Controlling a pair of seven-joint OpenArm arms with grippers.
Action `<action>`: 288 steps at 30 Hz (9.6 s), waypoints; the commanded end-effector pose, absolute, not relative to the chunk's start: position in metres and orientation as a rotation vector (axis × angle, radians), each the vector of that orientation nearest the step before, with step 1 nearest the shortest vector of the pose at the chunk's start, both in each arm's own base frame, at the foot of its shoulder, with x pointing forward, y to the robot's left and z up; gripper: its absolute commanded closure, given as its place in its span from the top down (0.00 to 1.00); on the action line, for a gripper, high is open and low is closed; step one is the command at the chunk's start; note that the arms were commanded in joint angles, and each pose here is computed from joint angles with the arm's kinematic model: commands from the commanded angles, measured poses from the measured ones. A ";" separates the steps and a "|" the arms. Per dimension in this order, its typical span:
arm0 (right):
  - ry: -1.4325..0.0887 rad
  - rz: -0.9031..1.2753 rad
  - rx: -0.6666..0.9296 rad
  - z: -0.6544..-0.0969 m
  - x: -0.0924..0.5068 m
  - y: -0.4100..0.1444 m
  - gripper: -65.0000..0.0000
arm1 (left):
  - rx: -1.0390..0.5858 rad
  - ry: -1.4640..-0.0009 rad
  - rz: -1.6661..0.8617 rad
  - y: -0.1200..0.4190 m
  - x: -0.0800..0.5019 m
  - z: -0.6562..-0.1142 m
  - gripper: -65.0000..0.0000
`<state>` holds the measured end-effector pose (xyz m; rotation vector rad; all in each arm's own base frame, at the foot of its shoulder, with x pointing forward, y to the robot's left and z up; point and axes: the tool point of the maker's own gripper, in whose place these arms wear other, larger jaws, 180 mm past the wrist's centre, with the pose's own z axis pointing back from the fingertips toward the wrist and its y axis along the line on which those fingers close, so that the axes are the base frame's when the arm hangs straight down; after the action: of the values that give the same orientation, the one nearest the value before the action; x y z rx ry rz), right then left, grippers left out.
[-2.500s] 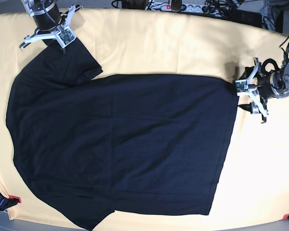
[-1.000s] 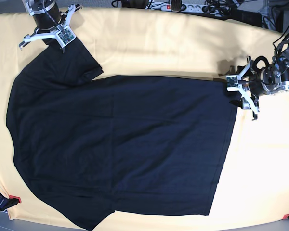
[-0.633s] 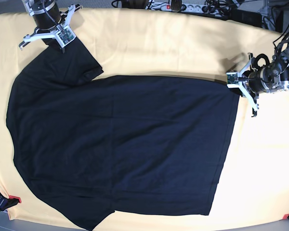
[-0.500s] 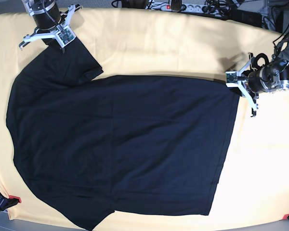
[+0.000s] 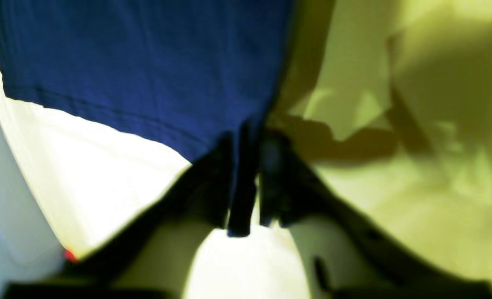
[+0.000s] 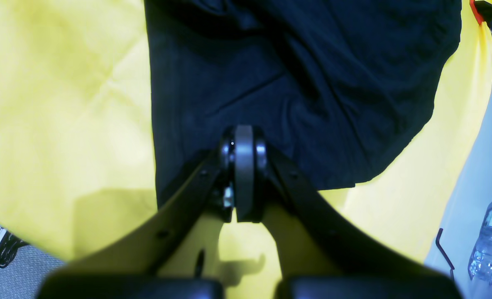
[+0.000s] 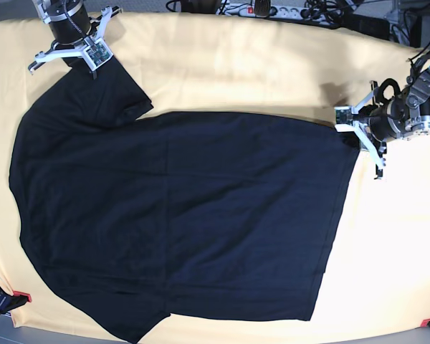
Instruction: Fold the T-shirt properly
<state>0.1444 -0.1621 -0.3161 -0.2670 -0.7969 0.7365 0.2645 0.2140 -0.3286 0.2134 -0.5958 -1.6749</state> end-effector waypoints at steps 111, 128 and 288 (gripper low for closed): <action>-0.567 0.651 -0.512 -0.309 0.150 -0.289 0.00 | 0.244 -0.249 -1.756 0.240 0.170 -0.323 0.00; -0.354 0.684 -0.505 -0.307 0.077 -0.299 0.00 | 0.228 -0.065 -1.817 0.246 0.135 -0.299 0.00; -0.973 0.694 -0.100 -0.289 0.300 -0.233 0.00 | 0.441 -0.811 -1.263 0.213 0.297 -0.282 0.66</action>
<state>0.2937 -0.2313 -0.3037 -0.0859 -0.9296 0.6833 0.2891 0.2102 -0.2949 0.4043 -0.7797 -1.2593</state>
